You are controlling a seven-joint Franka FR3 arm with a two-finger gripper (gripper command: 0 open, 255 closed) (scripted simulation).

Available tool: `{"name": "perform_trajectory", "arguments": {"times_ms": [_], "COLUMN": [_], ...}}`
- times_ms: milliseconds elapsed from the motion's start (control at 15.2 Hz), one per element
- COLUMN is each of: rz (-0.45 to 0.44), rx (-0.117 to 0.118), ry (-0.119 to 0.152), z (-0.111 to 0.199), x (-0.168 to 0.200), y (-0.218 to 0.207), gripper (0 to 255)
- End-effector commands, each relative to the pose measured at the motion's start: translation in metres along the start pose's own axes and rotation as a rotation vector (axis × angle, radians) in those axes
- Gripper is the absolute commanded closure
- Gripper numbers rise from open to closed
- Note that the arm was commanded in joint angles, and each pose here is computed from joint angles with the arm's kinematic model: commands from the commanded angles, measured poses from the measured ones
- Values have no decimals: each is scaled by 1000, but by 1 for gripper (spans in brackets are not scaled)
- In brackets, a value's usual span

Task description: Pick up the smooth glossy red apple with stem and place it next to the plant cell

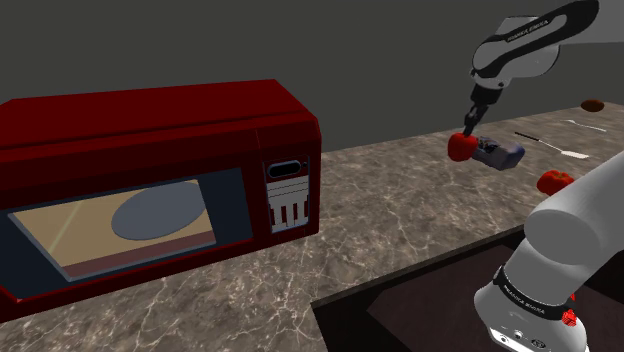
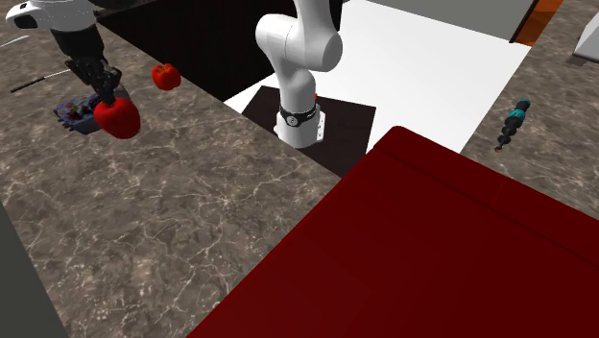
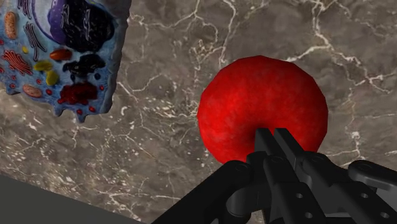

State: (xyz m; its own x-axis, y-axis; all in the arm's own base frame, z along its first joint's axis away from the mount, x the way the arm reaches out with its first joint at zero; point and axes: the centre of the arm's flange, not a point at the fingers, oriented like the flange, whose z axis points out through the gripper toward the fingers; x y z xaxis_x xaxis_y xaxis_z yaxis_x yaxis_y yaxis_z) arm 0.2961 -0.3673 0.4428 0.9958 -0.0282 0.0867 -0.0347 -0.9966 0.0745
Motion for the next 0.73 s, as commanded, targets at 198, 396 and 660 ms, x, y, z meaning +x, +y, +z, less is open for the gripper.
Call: {"name": "perform_trajectory", "arguments": {"times_ms": [198, 396, 660], "rz": [0, 0, 0], "rx": [0, 0, 0], "ry": [0, 0, 0], "z": [26, 41, 41], "x": [-2, -3, -3], "y": [-2, -3, -3], "gripper": [255, 255, 255]}}
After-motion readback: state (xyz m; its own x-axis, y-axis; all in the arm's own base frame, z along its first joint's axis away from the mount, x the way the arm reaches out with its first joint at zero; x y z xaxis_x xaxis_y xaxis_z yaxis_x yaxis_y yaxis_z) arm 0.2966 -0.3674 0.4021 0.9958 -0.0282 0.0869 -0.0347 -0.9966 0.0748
